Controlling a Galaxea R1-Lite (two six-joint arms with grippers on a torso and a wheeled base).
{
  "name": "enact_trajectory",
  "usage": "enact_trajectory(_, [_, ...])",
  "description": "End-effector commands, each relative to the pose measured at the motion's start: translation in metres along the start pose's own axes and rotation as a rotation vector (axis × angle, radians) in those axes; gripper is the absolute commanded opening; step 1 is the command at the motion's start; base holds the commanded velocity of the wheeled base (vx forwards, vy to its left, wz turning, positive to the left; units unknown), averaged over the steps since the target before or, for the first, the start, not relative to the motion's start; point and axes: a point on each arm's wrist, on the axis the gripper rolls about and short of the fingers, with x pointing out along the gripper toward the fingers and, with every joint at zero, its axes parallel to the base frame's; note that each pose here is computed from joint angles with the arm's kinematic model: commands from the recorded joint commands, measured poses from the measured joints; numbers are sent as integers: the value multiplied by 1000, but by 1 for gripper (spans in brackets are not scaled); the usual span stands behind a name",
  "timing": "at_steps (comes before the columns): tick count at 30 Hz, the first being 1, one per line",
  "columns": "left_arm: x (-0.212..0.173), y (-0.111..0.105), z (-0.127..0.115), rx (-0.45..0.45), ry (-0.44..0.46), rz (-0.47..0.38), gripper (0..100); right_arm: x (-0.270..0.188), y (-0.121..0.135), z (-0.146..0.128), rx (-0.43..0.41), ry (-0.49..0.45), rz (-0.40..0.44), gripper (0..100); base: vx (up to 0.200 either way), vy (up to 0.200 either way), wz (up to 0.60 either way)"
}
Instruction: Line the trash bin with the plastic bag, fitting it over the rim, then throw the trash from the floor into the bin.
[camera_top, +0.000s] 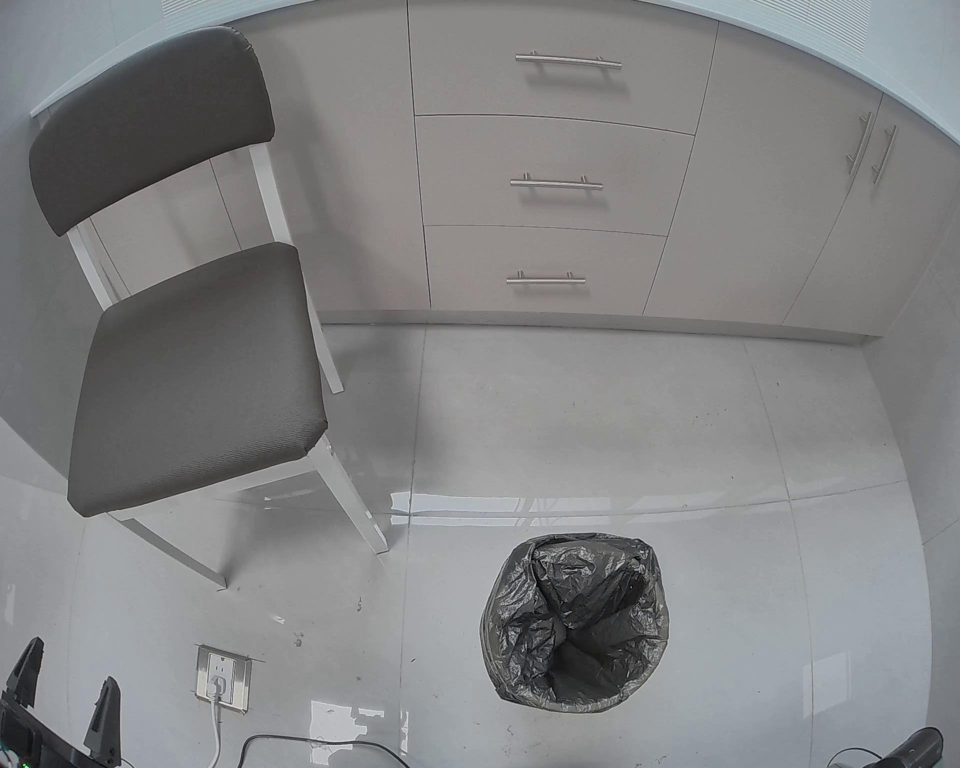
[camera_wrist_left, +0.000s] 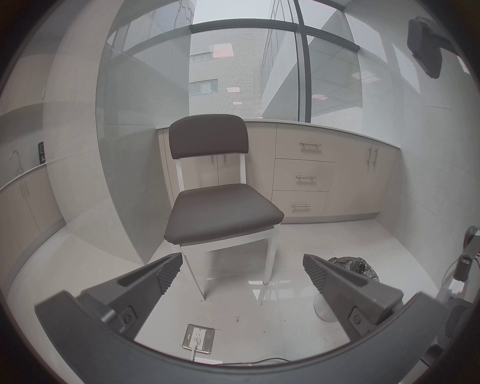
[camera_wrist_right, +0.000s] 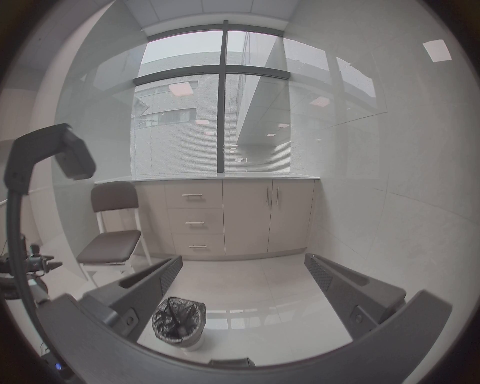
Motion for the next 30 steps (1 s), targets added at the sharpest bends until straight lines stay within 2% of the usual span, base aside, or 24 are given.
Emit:
enact_trajectory(1, [0,0,-5,1,1,1,100,132,16,-134,78,35,-107,100,0,0,0])
enact_trajectory(3, [0,0,-5,1,1,-1,100,137,16,-156,32,67,-111,100,0,0,0])
enact_trajectory(5, [0,0,-5,1,1,-1,100,137,16,-170,-14,156,-108,100,0,0,0])
enact_trajectory(8, [0,0,-5,1,1,1,100,136,16,-171,-28,196,-94,100,0,0,0])
enact_trajectory(12, [0,0,-5,1,1,1,100,136,18,-171,-38,195,-31,100,0,0,0])
enact_trajectory(15, [0,0,-5,1,1,1,100,136,20,-173,-11,208,81,100,0,0,0])
enact_trajectory(16, [0,0,-5,1,1,1,100,136,20,-173,-11,208,81,100,0,0,0])
enact_trajectory(17, [0,0,-5,0,1,1,100,136,21,-177,-27,228,142,100,0,0,0])
enact_trajectory(30, [0,0,-5,1,1,-1,100,136,21,-177,-31,228,141,100,0,0,0])
